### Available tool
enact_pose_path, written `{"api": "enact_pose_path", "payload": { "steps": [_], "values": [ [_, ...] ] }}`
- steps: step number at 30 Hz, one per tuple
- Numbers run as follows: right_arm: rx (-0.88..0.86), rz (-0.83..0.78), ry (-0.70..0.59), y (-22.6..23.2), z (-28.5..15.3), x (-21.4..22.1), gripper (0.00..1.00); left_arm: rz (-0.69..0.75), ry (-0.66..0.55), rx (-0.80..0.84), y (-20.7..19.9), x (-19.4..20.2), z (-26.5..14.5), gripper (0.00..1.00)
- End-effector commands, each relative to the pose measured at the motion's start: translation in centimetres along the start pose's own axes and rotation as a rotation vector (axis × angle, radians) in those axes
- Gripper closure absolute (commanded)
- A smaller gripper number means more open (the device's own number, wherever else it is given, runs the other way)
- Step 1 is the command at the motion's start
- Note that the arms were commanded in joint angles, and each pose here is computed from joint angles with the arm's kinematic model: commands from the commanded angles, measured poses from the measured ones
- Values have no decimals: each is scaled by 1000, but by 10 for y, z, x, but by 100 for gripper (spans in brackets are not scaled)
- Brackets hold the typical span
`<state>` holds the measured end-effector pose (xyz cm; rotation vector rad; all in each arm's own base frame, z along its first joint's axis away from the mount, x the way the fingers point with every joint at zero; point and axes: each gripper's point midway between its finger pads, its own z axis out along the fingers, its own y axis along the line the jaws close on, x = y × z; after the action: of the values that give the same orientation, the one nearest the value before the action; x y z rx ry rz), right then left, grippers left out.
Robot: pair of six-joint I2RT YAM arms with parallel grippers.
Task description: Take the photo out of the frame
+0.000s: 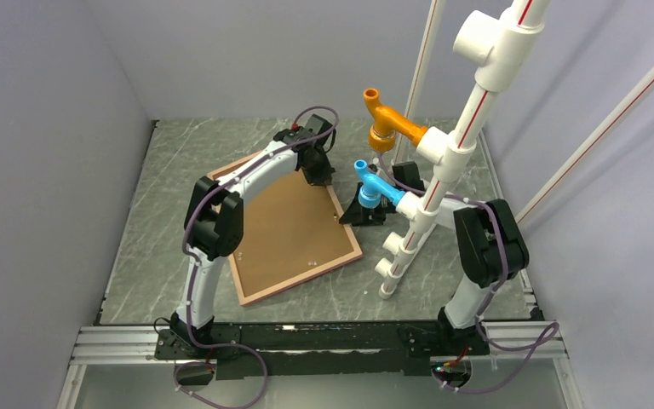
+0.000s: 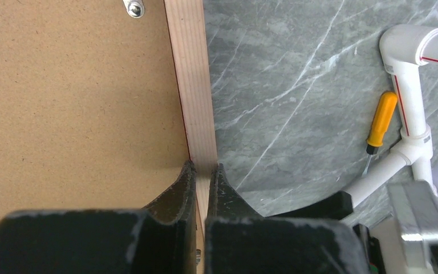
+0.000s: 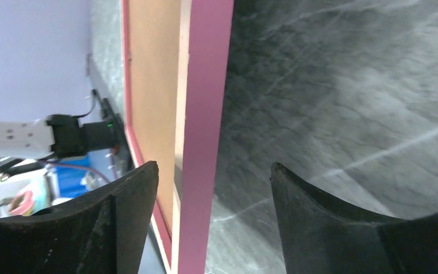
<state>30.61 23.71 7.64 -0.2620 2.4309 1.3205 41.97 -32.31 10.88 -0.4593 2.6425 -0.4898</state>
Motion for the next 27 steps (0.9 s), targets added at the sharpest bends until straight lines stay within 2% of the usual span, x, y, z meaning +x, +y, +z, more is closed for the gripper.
{"api": "enact_pose_path", "payload": {
  "steps": [1,3,4,8,9,13,14,16,20,23,25,27],
  "values": [
    [-229,-38,16,43,2,-20,32,59,-85,157,-34,-27,-53,100],
    [-273,-27,28,48,2,-21,47,77,-72,177,-37,-24,-57,100],
    [-293,-24,28,51,2,-22,51,84,-70,182,-37,-24,-59,100],
    [-364,-32,31,68,3,-24,56,108,-65,216,-40,-21,-70,100],
    [-375,-34,32,73,4,-25,62,115,-65,223,-41,-21,-74,100],
    [-395,-34,28,84,5,-29,96,162,-48,285,-48,-18,-88,100],
    [-410,-38,23,88,4,-29,100,175,-49,289,-47,-18,-91,93],
    [-418,-18,3,93,2,-32,100,186,-52,285,-38,-13,-100,77],
    [-380,1,-9,90,4,-32,100,213,-91,291,-13,-11,-125,58],
    [-318,7,-10,83,4,-32,100,246,-124,262,16,-10,-153,34],
    [-295,25,-11,80,4,-31,100,261,-133,283,36,-2,-170,29],
    [-267,64,-17,76,5,-32,100,271,-192,321,52,2,-202,25]
  ]
}}
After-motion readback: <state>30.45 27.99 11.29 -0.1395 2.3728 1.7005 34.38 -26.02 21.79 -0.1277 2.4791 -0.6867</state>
